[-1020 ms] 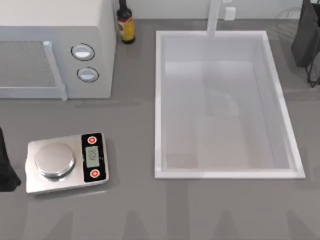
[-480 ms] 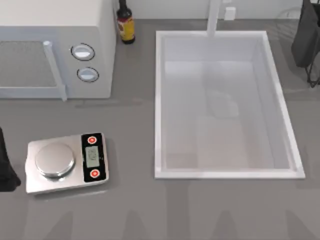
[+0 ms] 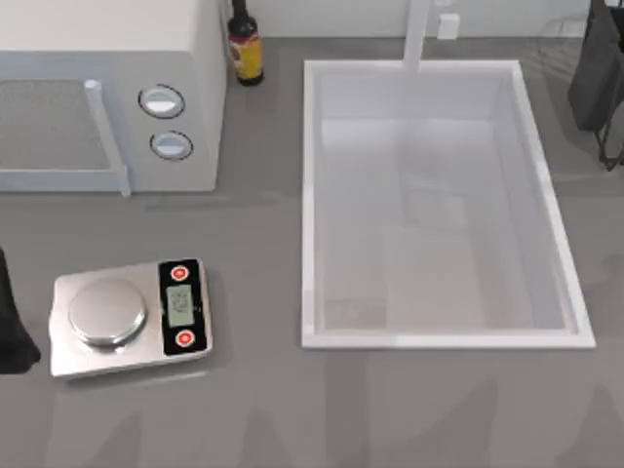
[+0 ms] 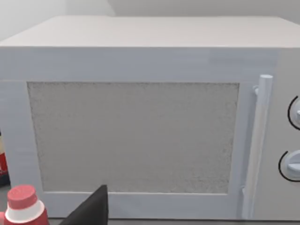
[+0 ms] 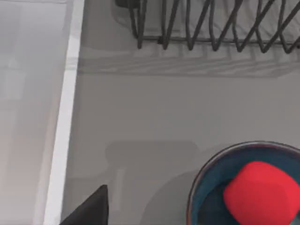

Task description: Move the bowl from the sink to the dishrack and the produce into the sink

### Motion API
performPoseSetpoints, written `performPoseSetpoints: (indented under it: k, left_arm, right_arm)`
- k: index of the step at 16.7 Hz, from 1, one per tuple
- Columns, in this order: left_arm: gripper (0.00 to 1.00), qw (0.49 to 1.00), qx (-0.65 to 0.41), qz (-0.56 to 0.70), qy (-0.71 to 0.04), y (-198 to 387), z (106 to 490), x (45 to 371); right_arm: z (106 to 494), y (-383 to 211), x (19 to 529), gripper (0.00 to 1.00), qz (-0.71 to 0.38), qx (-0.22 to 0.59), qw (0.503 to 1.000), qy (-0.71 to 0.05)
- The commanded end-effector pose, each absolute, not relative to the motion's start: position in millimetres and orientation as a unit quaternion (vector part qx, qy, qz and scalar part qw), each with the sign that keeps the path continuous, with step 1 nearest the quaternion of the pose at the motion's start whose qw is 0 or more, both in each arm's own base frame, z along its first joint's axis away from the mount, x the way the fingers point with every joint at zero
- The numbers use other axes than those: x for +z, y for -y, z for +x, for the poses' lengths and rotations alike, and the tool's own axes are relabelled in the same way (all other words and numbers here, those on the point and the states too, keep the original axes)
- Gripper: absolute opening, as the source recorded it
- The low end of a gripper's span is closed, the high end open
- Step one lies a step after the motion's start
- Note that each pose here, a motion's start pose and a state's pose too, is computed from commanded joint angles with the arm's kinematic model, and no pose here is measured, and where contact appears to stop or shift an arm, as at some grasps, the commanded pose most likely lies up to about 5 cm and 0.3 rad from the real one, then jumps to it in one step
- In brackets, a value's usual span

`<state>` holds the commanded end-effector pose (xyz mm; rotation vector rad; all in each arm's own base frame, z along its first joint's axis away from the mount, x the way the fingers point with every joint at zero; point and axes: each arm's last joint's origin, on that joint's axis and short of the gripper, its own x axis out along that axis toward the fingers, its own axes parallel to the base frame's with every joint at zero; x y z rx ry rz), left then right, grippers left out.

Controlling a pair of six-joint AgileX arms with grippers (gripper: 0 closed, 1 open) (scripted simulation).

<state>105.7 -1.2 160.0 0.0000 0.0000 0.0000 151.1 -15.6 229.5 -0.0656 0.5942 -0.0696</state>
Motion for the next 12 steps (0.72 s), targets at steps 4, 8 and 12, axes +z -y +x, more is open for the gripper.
performPoseSetpoints:
  k: [4,8,12]
  left_arm:
    - [1.0,1.0,0.0,0.0,0.0,1.2,105.7,160.0]
    - [1.0,1.0,0.0,0.0,0.0,1.2,105.7,160.0]
    - [1.0,1.0,0.0,0.0,0.0,1.2,105.7,160.0]
  right_arm:
    - [206.9,32.3,233.2,1.0,-0.032,-0.035,0.877,-0.477]
    - [259.7,53.1,221.1,1.0,-0.02,-0.024,0.792,-0.61]
    - [296.0,70.8,207.8,1.0,-0.004,-0.011,0.732,-0.682]
